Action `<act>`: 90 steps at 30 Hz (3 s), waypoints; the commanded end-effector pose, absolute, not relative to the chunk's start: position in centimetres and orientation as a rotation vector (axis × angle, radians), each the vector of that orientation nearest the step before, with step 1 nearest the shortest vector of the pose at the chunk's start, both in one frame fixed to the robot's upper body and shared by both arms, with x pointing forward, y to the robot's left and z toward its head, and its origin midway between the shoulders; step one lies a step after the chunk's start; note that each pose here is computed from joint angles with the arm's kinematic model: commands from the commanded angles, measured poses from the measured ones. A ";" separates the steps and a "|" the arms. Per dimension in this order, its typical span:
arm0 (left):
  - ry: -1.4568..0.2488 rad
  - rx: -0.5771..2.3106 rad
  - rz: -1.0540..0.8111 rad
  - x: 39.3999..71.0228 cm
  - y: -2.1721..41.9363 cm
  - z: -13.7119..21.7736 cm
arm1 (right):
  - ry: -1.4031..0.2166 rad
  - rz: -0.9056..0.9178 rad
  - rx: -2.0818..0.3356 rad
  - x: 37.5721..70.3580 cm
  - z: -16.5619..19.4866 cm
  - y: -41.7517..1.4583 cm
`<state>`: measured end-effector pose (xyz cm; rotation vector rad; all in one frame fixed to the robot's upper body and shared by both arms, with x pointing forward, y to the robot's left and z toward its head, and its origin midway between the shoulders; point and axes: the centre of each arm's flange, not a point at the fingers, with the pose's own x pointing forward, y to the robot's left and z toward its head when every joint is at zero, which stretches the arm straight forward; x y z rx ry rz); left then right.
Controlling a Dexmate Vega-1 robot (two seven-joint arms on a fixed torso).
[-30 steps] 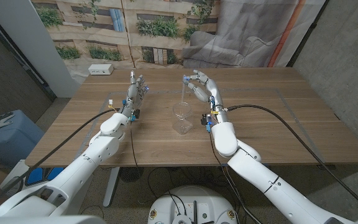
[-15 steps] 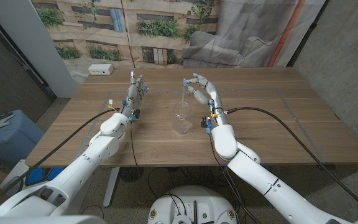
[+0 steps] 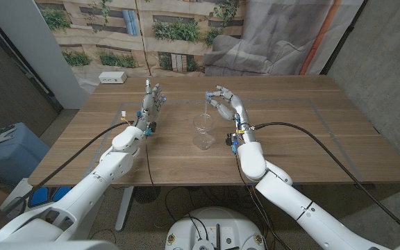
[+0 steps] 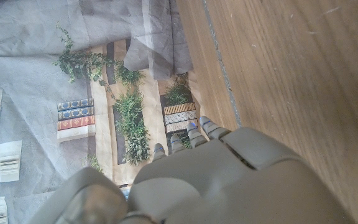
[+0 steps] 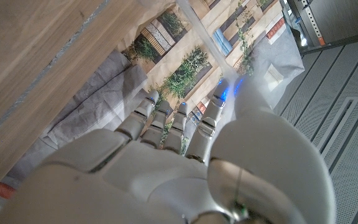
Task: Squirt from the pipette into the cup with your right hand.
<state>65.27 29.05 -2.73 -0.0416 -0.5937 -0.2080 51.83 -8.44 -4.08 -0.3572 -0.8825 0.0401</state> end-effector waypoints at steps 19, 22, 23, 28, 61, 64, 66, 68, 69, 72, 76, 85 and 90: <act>-0.593 -0.041 -0.210 65.3 29.0 -2.7 | -0.852 0.035 -0.401 53.1 -6.3 -8.8; -0.593 -0.041 -0.210 65.3 29.0 -2.7 | -0.847 0.024 -0.392 53.1 -6.5 -8.9; -0.593 -0.041 -0.210 65.3 29.0 -2.7 | -0.854 0.030 -0.400 53.1 -6.6 -8.9; -0.593 -0.042 -0.207 65.3 29.0 -2.7 | -0.849 0.022 -0.395 53.1 -6.7 -8.9; -0.593 -0.041 -0.210 65.2 29.0 -2.7 | -0.831 0.036 -0.369 53.6 -7.9 -8.1; -0.593 -0.041 -0.210 65.2 29.0 -2.7 | -0.828 0.032 -0.366 53.6 -7.9 -8.1; -0.593 -0.041 -0.210 65.3 29.0 -2.7 | -0.831 0.034 -0.367 53.6 -7.9 -8.1; -0.593 -0.041 -0.210 65.3 29.0 -2.7 | -0.833 0.034 -0.368 53.6 -7.9 -8.1; -0.593 -0.041 -0.210 65.3 29.0 -2.7 | -0.825 0.026 -0.362 53.6 -7.9 -8.1; -0.593 -0.041 -0.210 65.3 29.0 -2.7 | -0.831 0.029 -0.361 53.7 -7.9 -8.2; -0.593 -0.041 -0.210 65.3 29.0 -2.7 | -0.828 0.027 -0.356 53.7 -7.9 -8.2; -0.593 -0.041 -0.210 65.3 29.0 -2.7 | -0.816 0.027 -0.340 53.8 -8.0 -8.1; -0.593 -0.041 -0.210 65.3 29.0 -2.7 | -0.807 0.025 -0.328 53.8 -8.1 -8.0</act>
